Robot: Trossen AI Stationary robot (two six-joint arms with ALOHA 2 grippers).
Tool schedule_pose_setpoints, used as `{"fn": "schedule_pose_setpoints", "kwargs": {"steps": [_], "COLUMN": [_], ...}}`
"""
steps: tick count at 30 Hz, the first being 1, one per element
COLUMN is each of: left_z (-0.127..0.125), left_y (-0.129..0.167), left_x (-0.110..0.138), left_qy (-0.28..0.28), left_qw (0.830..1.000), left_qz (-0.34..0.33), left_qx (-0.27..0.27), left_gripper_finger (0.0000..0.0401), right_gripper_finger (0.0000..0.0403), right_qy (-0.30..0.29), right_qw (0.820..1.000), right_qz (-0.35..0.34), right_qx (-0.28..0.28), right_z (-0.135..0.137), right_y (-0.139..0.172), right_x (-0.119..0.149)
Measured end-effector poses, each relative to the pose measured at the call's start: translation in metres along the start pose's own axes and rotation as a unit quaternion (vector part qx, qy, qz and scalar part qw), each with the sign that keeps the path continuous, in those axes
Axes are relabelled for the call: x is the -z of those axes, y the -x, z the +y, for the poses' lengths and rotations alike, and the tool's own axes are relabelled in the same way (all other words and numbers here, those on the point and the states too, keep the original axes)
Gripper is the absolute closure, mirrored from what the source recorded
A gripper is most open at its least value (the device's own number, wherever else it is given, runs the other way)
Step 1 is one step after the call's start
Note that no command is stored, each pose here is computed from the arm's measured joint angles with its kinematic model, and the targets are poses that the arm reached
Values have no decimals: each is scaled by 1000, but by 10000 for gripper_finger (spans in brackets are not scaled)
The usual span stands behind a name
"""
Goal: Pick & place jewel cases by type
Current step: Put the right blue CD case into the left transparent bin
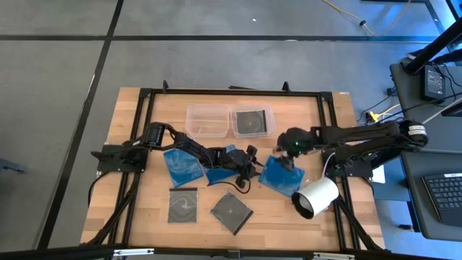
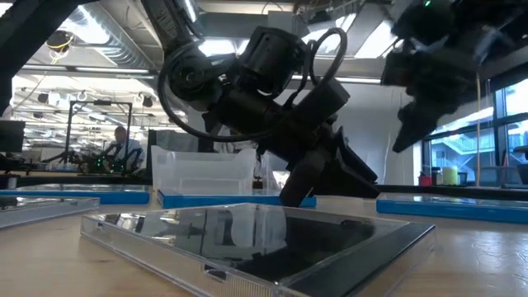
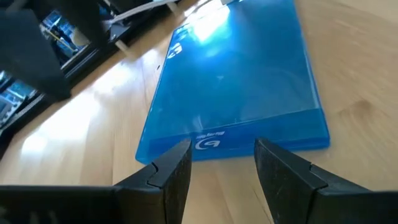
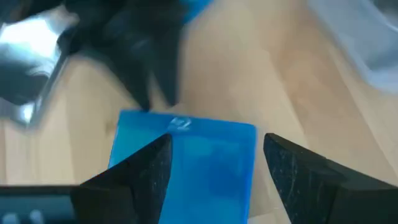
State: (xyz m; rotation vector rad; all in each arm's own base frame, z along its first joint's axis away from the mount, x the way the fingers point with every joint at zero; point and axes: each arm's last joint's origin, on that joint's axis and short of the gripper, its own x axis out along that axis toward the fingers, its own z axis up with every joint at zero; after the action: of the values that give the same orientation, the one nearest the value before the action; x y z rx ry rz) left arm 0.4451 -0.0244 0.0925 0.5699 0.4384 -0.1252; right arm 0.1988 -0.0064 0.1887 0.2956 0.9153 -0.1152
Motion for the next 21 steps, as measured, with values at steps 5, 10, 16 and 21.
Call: {"fn": "schedule_pose_setpoints", "kwargs": {"steps": [5, 10, 16, 21], "left_z": [0, 0, 0, 1], "left_y": [0, 0, 0, 0], "left_x": [0, 0, 1, 1], "left_qy": [3, 5, 11, 14], "left_qw": [1000, 1000, 1000, 1000], "left_qz": [2, 7, 10, 12], "left_qx": [-3, -12, -15, -15], "left_gripper_finger": [230, 230, 230, 230], "right_gripper_finger": [147, 147, 147, 147], "right_qy": [112, 163, 152, 180], "right_qw": [993, 983, 981, 967], "right_qz": [24, 50, 107, 167], "right_qx": [38, 62, 51, 67], "right_z": [16, 26, 33, 41], "right_y": [-2, -12, -26, -38], "right_x": [11, 19, 12, -3]}}
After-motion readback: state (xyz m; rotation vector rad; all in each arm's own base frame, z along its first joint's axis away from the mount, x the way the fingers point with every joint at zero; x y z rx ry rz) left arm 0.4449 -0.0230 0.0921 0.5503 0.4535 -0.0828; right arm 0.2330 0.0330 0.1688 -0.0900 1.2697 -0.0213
